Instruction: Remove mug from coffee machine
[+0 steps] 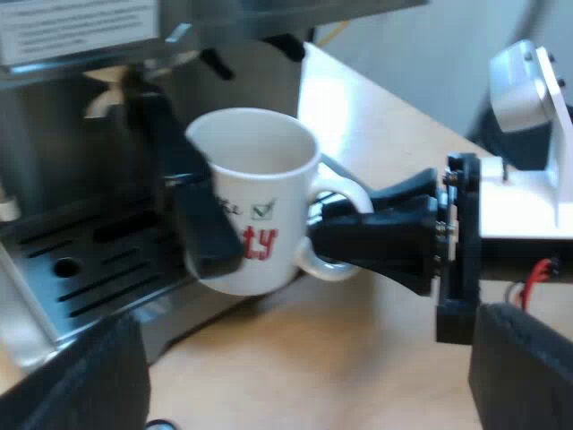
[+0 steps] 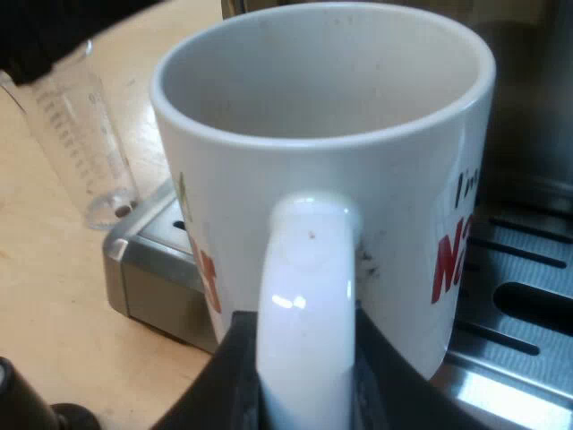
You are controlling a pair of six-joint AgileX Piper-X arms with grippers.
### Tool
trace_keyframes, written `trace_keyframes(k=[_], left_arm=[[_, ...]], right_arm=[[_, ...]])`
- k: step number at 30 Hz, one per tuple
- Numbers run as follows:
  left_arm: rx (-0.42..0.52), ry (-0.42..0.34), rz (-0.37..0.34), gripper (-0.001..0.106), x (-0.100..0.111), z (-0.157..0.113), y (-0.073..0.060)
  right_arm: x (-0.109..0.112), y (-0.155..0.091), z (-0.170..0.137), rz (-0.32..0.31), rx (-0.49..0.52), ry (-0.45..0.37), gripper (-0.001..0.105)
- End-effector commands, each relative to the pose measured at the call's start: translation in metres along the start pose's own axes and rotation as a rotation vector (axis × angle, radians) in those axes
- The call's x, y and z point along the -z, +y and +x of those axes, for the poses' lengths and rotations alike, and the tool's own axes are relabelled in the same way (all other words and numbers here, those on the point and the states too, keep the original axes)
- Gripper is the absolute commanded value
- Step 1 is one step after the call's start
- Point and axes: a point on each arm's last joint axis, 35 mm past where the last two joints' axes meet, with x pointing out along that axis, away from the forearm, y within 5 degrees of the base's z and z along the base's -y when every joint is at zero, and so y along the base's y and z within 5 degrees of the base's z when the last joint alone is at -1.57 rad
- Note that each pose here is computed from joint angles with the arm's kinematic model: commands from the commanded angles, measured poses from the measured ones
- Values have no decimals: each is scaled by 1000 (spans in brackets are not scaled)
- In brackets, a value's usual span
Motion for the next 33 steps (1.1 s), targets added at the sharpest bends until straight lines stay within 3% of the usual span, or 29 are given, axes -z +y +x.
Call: trace_keyframes(k=[1, 5, 9, 22, 33], left_arm=[[57, 10, 2, 79, -1, -1, -4], [71, 40, -11, 79, 2, -1, -4], [89, 67, -24, 79, 4, -2, -4], [112, -22, 27, 79, -25, -19, -20], [113, -23, 28, 79, -25, -19, -20]], right_arm=[[-17, -3, -10, 26, 31, -93, 0], [-22, -8, -22, 30, 30, -104, 0], [-26, -13, -35, 16, 24, -64, 0], [-43, -28, -74, 16, 24, -64, 0], [-52, -46, -123, 27, 29, -74, 0]])
